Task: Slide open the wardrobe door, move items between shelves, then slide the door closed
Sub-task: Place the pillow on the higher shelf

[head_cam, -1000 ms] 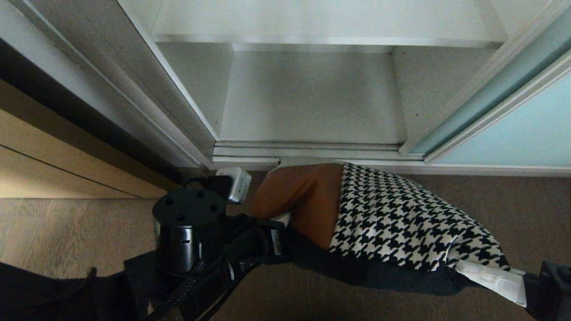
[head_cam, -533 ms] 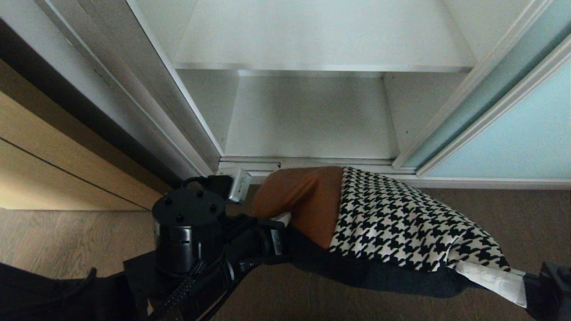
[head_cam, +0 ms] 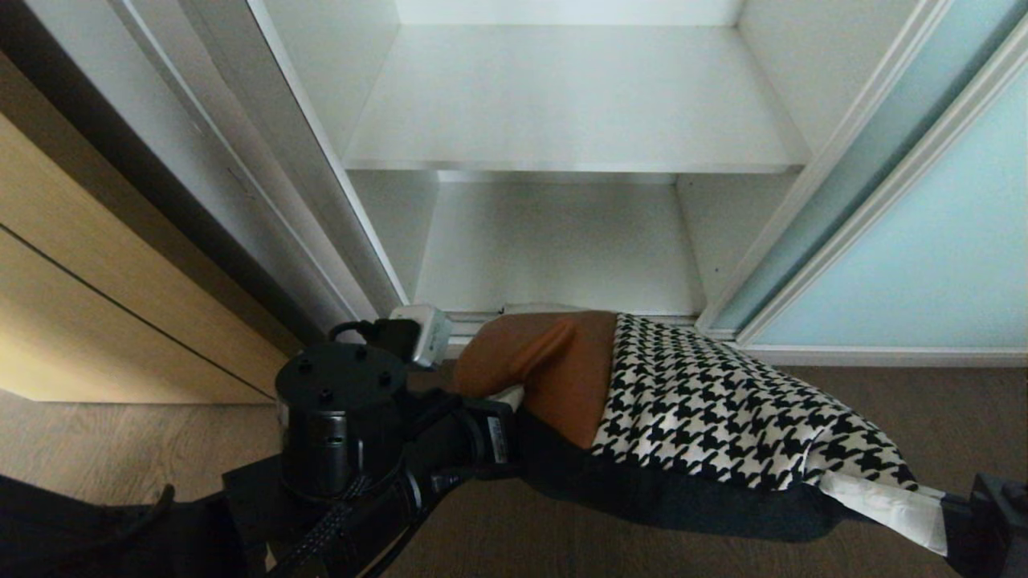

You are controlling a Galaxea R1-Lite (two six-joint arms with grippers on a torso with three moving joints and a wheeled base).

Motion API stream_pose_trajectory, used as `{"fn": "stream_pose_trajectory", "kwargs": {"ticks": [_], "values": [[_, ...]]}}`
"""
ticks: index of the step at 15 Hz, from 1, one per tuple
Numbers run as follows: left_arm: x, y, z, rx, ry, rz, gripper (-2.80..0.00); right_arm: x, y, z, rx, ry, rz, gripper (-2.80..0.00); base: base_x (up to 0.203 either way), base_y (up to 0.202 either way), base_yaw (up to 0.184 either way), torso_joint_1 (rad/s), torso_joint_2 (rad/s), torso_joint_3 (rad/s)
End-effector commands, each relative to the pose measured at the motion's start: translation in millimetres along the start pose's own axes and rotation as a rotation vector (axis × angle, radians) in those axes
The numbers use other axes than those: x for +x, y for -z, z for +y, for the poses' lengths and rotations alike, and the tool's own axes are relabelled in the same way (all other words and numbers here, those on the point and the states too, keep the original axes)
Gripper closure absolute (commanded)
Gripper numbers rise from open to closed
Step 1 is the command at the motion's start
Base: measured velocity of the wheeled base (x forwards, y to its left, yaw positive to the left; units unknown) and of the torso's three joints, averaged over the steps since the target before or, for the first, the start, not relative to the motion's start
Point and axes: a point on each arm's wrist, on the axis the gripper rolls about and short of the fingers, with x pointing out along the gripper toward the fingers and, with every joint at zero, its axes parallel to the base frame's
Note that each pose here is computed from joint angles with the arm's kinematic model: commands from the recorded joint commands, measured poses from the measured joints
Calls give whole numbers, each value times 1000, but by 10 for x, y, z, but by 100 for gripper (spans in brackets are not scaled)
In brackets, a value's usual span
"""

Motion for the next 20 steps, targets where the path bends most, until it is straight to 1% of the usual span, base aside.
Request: {"fn": "stream_pose_trajectory", "kwargs": {"ticks": [1,4,11,15,20], "values": [[1,-4,-1,-4,0,-6,0,8,-6,-1,1,-3,0,0,0,0,0,6,-2,207],[6,17,0,-1,-2,3,0,14,-6,-4,2,-3,1,0,0,0,0,5,4,207],[2,-9,-9,-4,2,-7,0,12,-23,3,-1,-4,-6,0,0,0,0,4,3,201],[11,27,2,0,-3,6,0,16,-25,2,1,-3,-5,0,0,0,0,-1,-1,203],[6,17,0,-1,-2,3,0,18,-24,0,1,-2,-4,0,0,0,0,1,1,66]]}}
